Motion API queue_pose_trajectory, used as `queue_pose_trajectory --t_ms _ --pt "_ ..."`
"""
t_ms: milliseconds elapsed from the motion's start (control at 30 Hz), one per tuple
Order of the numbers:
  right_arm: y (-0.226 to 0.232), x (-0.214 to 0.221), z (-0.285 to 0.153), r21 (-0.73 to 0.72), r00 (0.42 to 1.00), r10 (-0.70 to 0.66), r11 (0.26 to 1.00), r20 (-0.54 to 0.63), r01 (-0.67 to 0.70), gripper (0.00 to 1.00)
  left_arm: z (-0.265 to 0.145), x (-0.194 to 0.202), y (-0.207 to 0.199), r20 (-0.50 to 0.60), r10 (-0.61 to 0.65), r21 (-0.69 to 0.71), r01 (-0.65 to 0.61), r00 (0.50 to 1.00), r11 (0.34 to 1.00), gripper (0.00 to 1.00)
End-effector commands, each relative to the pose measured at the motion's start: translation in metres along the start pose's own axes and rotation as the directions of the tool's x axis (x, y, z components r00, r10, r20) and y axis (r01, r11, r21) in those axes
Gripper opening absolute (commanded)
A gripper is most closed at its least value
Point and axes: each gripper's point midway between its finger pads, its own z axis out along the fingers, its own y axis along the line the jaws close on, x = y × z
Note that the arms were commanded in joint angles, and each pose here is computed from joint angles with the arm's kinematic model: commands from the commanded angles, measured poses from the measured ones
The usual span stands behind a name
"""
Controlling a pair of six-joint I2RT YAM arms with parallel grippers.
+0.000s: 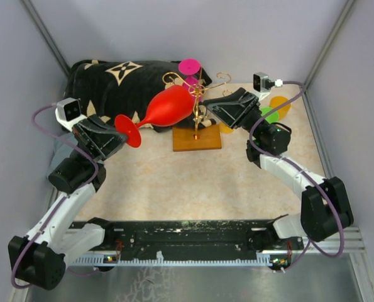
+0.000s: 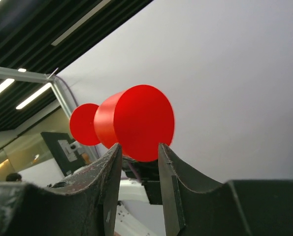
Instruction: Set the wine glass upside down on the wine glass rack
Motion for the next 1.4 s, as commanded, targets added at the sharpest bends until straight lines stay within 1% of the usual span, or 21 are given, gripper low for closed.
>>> queue_pose_trajectory --t_ms 0,67,133,200,233,267,333,467,533,600,700,800,900,967,1100,1233,1300,1367 --pt "0.053 -0.02 -0.011 -0.123 0.978 -0.2 0.971 0.063 0.206 0.36 0.01 0.003 -0.027 -0.034 0.125 0.06 -0.123 0.992 0.991 0.0" --pt "0.058 -0.025 -0.015 -0.087 0.965 -0.257 0.961 0.058 0.261 0.37 0.014 0.002 -0.025 -0.046 0.144 0.036 -0.143 0.988 0.989 0.0" --pt "0.053 -0.03 -0.017 -0.002 0.951 -0.308 0.951 0.039 0.309 0.38 0.018 0.002 -0.02 -0.069 0.17 0.002 -0.171 0.983 0.985 0.0" --pt "0.048 -0.032 -0.019 0.084 0.928 -0.371 0.925 0.007 0.37 0.38 0.023 -0.001 -0.008 -0.096 0.192 -0.069 -0.199 0.977 0.978 0.0" --pt "0.045 -0.032 -0.021 0.127 0.916 -0.4 0.908 -0.013 0.398 0.38 0.025 -0.002 -0.007 -0.111 0.224 -0.086 -0.234 0.968 0.969 0.0" --pt "0.043 -0.034 -0.023 0.167 0.904 -0.428 0.889 -0.027 0.426 0.38 0.027 -0.005 0.002 -0.118 0.232 -0.141 -0.248 0.965 0.959 0.0" --pt "0.042 -0.036 -0.029 0.224 0.872 -0.486 0.846 -0.051 0.484 0.38 0.03 -0.012 0.007 -0.12 0.282 -0.207 -0.302 0.952 0.93 0.0" --pt "0.044 -0.033 -0.036 0.264 0.858 -0.507 0.82 -0.08 0.508 0.38 0.034 -0.028 0.016 -0.133 0.378 -0.324 -0.401 0.916 0.857 0.0" --pt "0.042 -0.03 -0.039 0.269 0.863 -0.498 0.823 -0.084 0.501 0.38 0.036 -0.037 0.018 -0.145 0.419 -0.376 -0.442 0.896 0.814 0.0" --pt "0.039 -0.027 -0.042 0.274 0.866 -0.492 0.824 -0.088 0.495 0.38 0.035 -0.049 0.026 -0.162 0.47 -0.444 -0.489 0.868 0.75 0.0" --pt "0.035 -0.024 -0.047 0.288 0.87 -0.485 0.823 -0.093 0.49 0.38 0.027 -0.065 0.04 -0.172 0.496 -0.557 -0.499 0.851 0.664 0.0" --pt "0.035 -0.023 -0.05 0.292 0.866 -0.49 0.818 -0.097 0.495 0.38 0.011 -0.082 0.058 -0.172 0.514 -0.675 -0.48 0.84 0.56 0.0" --pt "0.033 -0.021 -0.052 0.294 0.867 -0.488 0.818 -0.102 0.495 0.38 -0.007 -0.097 0.077 -0.183 0.528 -0.768 -0.456 0.829 0.449 0.0" --pt "0.031 -0.02 -0.053 0.296 0.867 -0.487 0.817 -0.107 0.495 0.38 -0.017 -0.105 0.088 -0.196 0.53 -0.808 -0.442 0.825 0.389 0.0" --pt "0.028 -0.019 -0.055 0.306 0.863 -0.49 0.809 -0.119 0.501 0.38 -0.035 -0.113 0.113 -0.221 0.498 -0.867 -0.403 0.839 0.294 0.0" --pt "0.03 -0.017 -0.057 0.305 0.86 -0.496 0.805 -0.125 0.509 0.38 -0.051 -0.122 0.136 -0.248 0.48 -0.903 -0.38 0.842 0.2 0.0" --pt "0.03 -0.017 -0.059 0.311 0.854 -0.503 0.797 -0.131 0.517 0.38 -0.056 -0.123 0.15 -0.26 0.458 -0.911 -0.373 0.85 0.177 0.0" --pt "0.029 -0.017 -0.06 0.32 0.847 -0.513 0.786 -0.138 0.529 0.38 -0.06 -0.122 0.164 -0.265 0.428 -0.915 -0.365 0.864 0.171 0.0"
